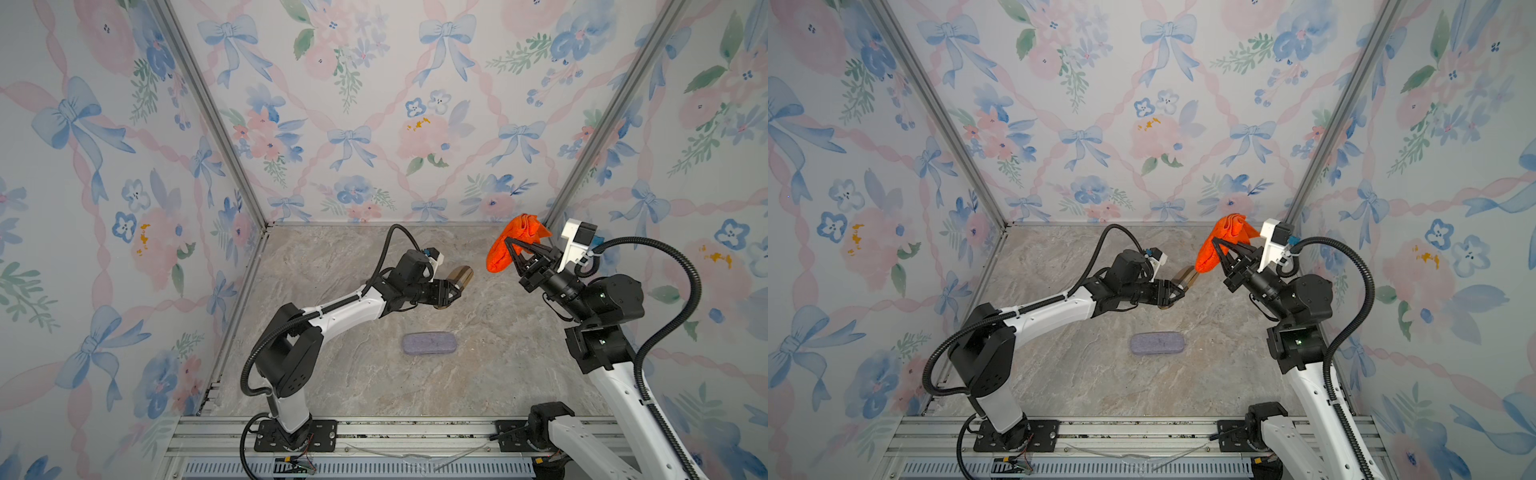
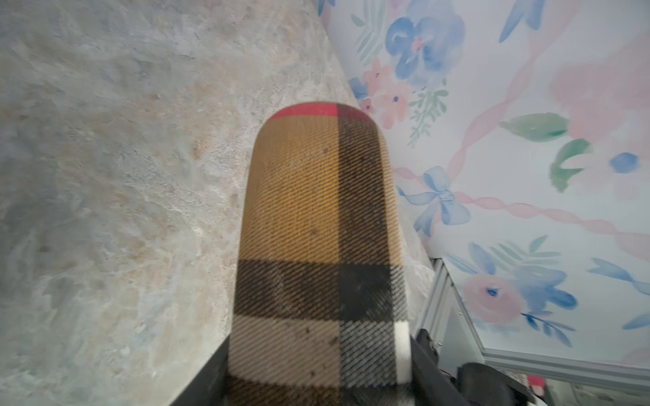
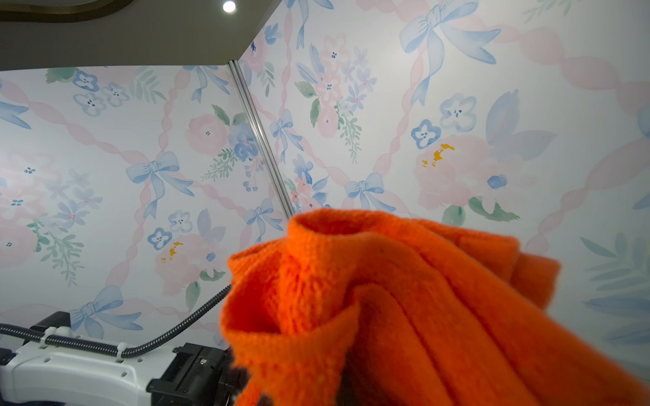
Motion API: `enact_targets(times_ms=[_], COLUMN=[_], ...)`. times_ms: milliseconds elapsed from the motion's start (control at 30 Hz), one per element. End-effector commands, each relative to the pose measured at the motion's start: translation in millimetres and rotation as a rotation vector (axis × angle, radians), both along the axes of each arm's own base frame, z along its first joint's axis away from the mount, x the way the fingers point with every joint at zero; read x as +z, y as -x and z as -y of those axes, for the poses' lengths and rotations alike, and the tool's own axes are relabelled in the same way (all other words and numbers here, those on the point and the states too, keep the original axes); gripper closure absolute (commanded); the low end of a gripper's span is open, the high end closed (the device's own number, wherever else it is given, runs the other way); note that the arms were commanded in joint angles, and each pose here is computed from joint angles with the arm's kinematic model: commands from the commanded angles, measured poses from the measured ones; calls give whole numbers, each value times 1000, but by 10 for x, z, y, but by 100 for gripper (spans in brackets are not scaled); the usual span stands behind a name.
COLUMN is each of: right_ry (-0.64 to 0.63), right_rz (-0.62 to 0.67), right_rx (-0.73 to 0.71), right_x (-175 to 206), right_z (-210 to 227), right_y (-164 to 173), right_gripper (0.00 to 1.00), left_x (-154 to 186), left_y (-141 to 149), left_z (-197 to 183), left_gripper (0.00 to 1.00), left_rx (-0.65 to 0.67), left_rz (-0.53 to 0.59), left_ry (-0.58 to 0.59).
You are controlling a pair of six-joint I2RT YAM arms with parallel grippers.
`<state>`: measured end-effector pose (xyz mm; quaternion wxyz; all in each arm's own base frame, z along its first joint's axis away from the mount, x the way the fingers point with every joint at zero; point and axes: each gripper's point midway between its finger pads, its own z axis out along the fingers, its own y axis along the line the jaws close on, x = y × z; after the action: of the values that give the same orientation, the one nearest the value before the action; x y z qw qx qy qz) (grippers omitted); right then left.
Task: Wipe the eyeglass case
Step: Place the eyeglass case at the center of the board.
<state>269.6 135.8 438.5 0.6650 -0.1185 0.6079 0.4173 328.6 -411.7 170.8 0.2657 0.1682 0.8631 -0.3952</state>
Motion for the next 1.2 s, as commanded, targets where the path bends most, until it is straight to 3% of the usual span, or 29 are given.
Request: enact_targets(times_ms=[0,233,667,800,967,1167], right_ry=[54,80,120,120,121,100], right_rz=[-165,-198,-231,-247,-258,-274], right_rx=[-42,-89,-131,-139,-142,-141], right_x=[-554,-803,-1023,-1084,-1114,-1160], right_z=[51,135,267,305,340,383], right_y=[-107,7,63,57,43,25], right_gripper=[100,100,100,100,100,100], left_x=[-205,-778,-1397,-1459,-1482,-1478], left_y=[-292,-391,-317,-277,-211,-138], left_z=[-52,6,20,13,77,185], left_gripper=[73,73,51,40,18,15], left_rx=[96,175,292,318,318,309], left_rz=[125,54,-108,-130,-174,-249], left_ry=[-168,-281,-370,-376,-357,-306])
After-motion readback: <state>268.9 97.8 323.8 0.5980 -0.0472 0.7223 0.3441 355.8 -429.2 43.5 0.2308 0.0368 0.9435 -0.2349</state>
